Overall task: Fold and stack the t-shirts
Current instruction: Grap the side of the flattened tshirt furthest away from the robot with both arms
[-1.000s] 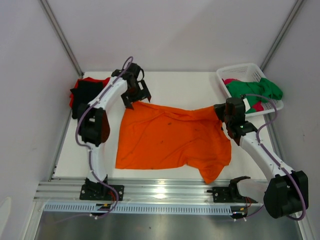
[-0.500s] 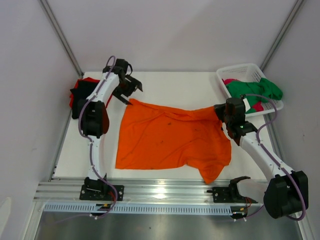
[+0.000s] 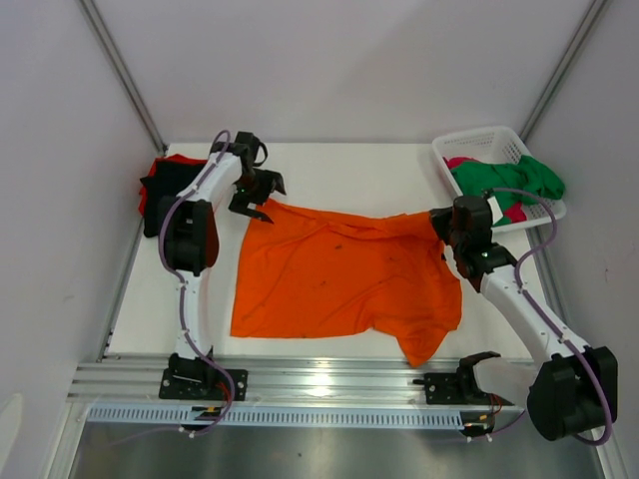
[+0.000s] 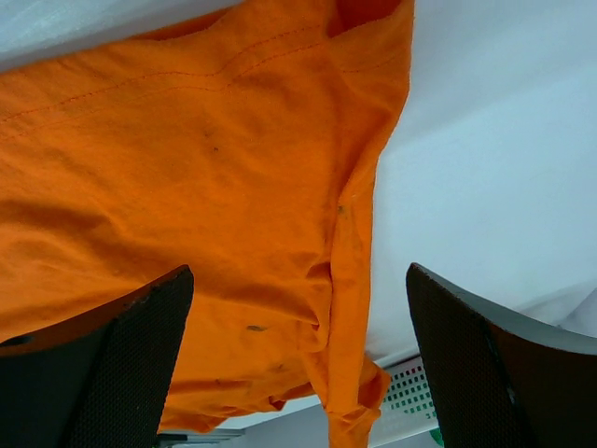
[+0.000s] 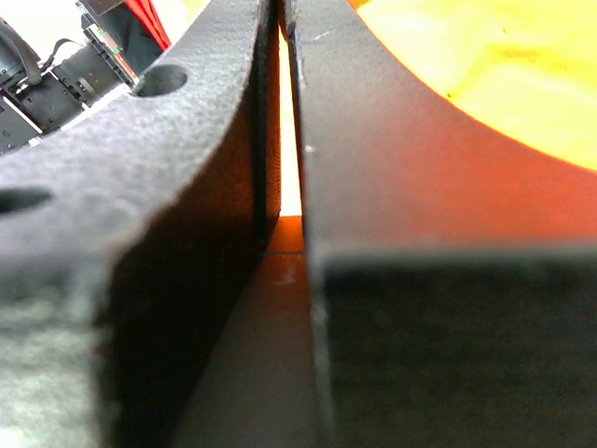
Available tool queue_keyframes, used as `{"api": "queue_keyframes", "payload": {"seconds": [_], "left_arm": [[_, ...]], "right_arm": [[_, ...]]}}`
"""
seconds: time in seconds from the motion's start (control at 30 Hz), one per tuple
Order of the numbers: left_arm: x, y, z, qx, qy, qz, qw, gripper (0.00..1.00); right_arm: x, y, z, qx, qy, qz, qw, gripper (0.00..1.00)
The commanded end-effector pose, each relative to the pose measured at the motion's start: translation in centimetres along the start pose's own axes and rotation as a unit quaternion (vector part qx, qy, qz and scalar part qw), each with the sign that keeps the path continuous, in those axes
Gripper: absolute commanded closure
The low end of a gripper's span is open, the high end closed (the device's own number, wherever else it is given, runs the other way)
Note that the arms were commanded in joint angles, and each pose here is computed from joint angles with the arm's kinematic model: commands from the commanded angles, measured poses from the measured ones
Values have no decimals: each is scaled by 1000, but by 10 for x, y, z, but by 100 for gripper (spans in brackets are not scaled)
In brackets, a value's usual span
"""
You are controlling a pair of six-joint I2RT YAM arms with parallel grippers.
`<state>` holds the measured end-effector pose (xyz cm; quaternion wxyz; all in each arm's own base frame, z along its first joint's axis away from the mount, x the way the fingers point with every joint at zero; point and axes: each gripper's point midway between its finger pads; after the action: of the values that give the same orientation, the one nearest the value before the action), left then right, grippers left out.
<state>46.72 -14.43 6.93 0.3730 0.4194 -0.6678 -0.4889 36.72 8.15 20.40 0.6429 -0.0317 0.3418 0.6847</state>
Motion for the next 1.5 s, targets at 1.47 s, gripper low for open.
{"api": "queue_keyframes", "payload": {"seconds": [1.47], "left_arm": [[-24,-34,-29,7,79,-28,996,41]], "right_arm": [[-47,26,22,2,22,-59,998,100]]}}
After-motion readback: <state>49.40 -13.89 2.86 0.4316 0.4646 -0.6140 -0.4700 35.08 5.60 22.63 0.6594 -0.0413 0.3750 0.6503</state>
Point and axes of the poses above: each gripper's point midway between its finger pads, its own y axis back along the fingers, its own z axis along the line the jaws close on, x = y × z
